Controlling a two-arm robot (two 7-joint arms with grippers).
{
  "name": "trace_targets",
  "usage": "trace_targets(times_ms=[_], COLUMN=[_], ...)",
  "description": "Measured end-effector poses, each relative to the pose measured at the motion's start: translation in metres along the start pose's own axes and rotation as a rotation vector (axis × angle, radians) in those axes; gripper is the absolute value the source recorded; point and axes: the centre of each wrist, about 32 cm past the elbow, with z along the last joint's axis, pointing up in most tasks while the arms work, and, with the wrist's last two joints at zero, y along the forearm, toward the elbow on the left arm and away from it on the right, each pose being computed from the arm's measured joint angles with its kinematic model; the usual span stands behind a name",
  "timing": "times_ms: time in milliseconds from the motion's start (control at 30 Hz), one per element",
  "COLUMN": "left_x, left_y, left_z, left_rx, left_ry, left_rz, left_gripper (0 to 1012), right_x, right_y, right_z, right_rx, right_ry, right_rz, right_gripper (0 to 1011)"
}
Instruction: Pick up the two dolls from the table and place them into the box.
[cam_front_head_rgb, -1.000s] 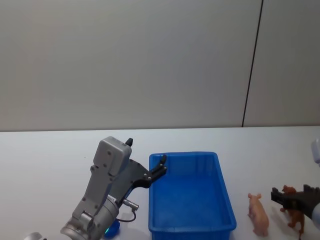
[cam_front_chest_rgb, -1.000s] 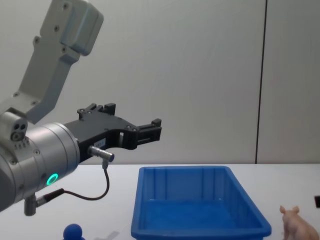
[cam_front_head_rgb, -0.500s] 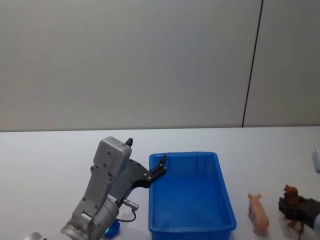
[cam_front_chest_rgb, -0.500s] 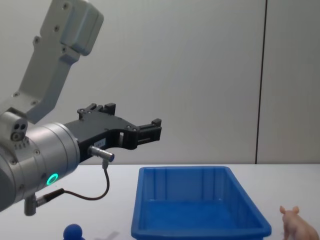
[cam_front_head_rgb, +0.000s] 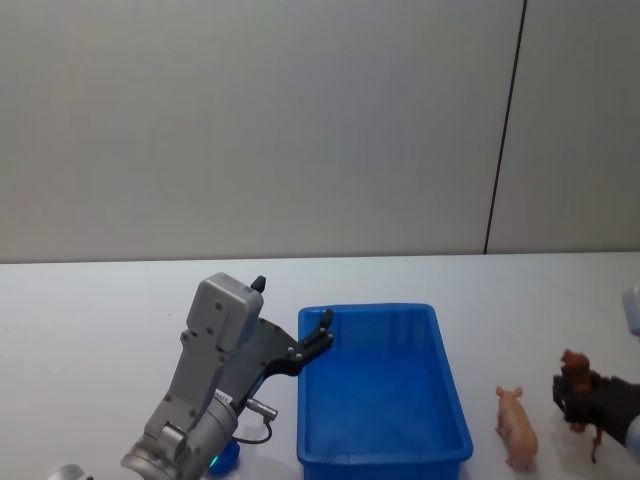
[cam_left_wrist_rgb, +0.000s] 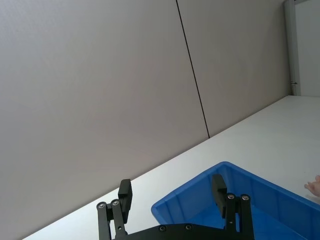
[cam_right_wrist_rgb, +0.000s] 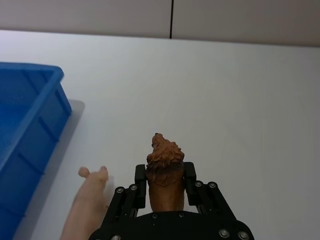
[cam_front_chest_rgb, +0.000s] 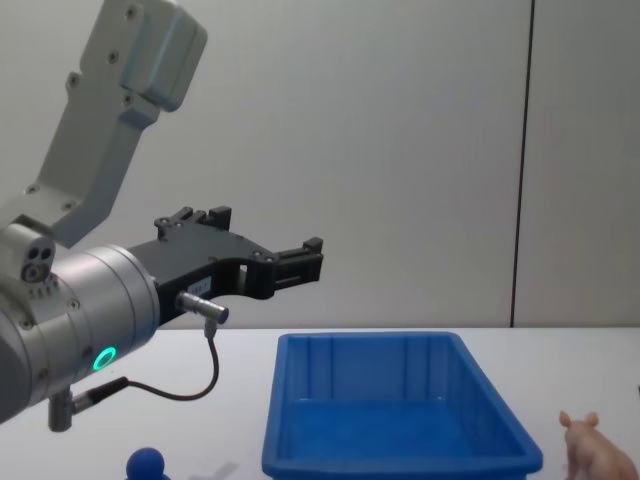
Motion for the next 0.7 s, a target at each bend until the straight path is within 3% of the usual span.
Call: trace_targets(times_ms=[333, 700], left_x=[0.0, 0.0], left_y=[0.0, 0.0], left_z=[0.0, 0.0], left_rx=[0.0, 0.0], left_ry=[0.0, 0.0], left_rz=[0.0, 0.0], left_gripper=[1001, 1001], right_x=[-0.005, -0.014], right_y=[-0.008, -0.01], right_z=[0.017, 0.038], right_rx=[0.125, 0.255], right_ry=[-0.05, -0.101], right_rz=[0.053, 0.18], right_gripper=[427, 427])
